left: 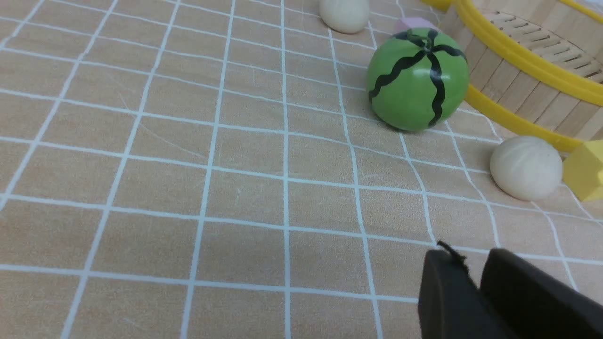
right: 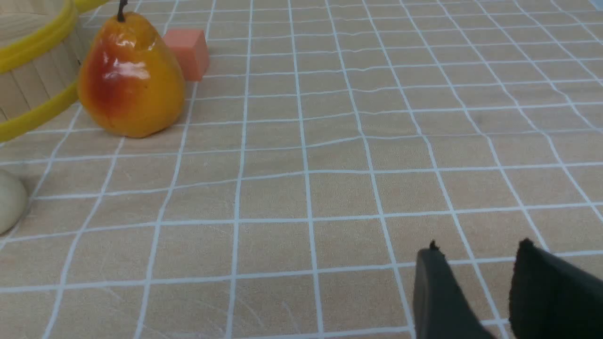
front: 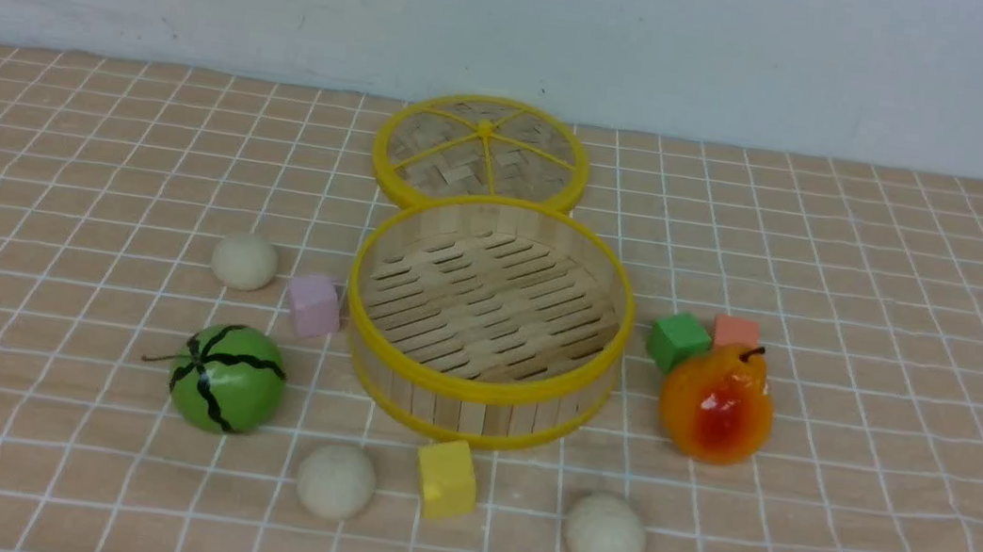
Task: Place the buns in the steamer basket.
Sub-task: Use the left arm to grab a steamed stuffed bun
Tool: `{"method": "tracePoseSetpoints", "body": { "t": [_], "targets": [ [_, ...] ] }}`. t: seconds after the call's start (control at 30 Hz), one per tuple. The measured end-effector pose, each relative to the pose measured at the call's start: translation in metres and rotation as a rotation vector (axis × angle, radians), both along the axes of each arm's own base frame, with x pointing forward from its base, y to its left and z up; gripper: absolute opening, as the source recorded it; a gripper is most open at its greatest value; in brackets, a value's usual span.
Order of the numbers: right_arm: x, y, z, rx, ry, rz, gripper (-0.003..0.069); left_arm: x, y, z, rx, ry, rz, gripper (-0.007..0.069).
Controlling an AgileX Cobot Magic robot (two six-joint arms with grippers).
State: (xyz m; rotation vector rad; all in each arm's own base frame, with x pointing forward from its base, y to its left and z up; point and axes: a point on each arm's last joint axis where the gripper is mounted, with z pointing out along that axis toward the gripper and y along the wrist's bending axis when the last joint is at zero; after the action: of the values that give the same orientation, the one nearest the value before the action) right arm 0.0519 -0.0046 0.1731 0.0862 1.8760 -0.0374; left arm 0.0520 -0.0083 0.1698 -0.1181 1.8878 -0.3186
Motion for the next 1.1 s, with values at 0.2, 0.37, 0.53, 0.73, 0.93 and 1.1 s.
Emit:
{"method": "tracePoseSetpoints", "body": {
  "t": [0.2,0.37,0.53,0.73,0.93,1.1],
  "targets": [
    [0.0,0.0,0.0,0.0,0.0,0.0,0.0239,0.0,0.0,0.0,0.0,0.0,0.0,0.0113],
    [0.0,0.0,0.0,0.0,0.0,0.0,0.0239,0.0,0.0,0.0,0.0,0.0,0.0,0.012],
    [0.0,0.0,0.0,0.0,0.0,0.0,0.0239,0.0,0.0,0.0,0.0,0.0,0.0,0.0127],
    [0.0,0.0,0.0,0.0,0.0,0.0,0.0239,0.0,0.0,0.0,0.0,0.0,0.0,0.0131],
    [0.0,0.0,0.0,0.0,0.0,0.0,0.0239,0.0,0.0,0.0,0.0,0.0,0.0,0.0136],
    [0.0,0.0,0.0,0.0,0.0,0.0,0.0239,0.0009,0.0,0.0029,0.002,-0.034,-0.001,0.0144]
  ]
}}
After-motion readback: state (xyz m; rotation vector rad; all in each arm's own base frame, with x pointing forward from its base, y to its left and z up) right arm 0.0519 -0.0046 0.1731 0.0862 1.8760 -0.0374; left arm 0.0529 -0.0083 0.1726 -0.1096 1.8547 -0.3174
